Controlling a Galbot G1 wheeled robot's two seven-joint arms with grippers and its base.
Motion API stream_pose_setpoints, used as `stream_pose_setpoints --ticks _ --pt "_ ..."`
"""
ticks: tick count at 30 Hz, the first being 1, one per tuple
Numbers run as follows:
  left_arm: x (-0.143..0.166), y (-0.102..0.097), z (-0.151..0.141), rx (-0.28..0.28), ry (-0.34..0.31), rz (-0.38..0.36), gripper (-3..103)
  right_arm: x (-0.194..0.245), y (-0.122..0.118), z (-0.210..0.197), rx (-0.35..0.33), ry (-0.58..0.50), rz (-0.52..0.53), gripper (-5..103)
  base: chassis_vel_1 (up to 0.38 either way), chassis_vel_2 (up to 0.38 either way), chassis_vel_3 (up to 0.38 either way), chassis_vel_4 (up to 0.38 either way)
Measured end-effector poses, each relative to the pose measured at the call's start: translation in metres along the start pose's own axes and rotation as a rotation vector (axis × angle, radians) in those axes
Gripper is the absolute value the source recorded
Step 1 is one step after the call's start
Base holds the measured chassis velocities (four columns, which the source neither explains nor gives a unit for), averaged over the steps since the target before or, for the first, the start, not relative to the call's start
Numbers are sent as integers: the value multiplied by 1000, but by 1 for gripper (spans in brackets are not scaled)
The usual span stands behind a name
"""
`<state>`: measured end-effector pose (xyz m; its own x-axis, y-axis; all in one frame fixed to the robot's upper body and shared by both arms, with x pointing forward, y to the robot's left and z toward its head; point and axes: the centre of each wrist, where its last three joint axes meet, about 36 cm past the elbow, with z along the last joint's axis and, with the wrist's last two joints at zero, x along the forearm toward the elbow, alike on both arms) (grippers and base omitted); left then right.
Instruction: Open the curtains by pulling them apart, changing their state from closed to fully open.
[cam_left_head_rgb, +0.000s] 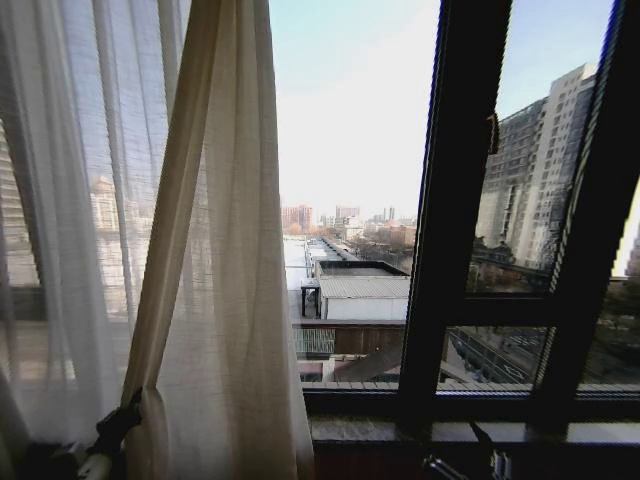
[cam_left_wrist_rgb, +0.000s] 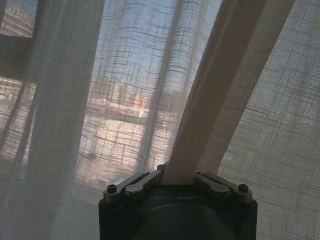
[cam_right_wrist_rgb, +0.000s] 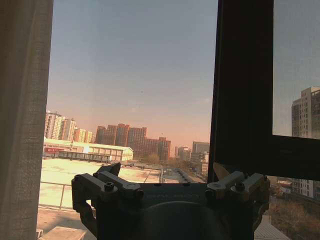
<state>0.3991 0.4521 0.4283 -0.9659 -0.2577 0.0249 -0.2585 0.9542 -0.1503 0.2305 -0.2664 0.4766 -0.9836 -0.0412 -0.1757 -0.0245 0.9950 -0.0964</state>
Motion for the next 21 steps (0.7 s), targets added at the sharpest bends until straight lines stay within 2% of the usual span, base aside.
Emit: stream_pose_setpoints --ticks 6,13,17,19,20,21 --pt "-8 33 -2 -18 -2 -63 0 0 1 0 -1 -3 -2 100 0 0 0 0" --pt "-11 56 -5 -34 -14 -109 0 -1 1 1 -5 -3 -5 100 0 0 0 0" --pt "-8 53 -3 -35 -15 -91 0 -1 2 2 -7 -3 -6 100 0 0 0 0" --pt "-4 45 -2 -32 -14 -53 0 -1 2 2 -9 -3 -7 100 0 0 0 0" --pt "0 34 -1 -28 -15 -6 0 -1 2 2 -9 -3 -7 100 0 0 0 0" --pt "0 34 -1 -28 -15 -6 0 -1 2 2 -9 -3 -7 100 0 0 0 0"
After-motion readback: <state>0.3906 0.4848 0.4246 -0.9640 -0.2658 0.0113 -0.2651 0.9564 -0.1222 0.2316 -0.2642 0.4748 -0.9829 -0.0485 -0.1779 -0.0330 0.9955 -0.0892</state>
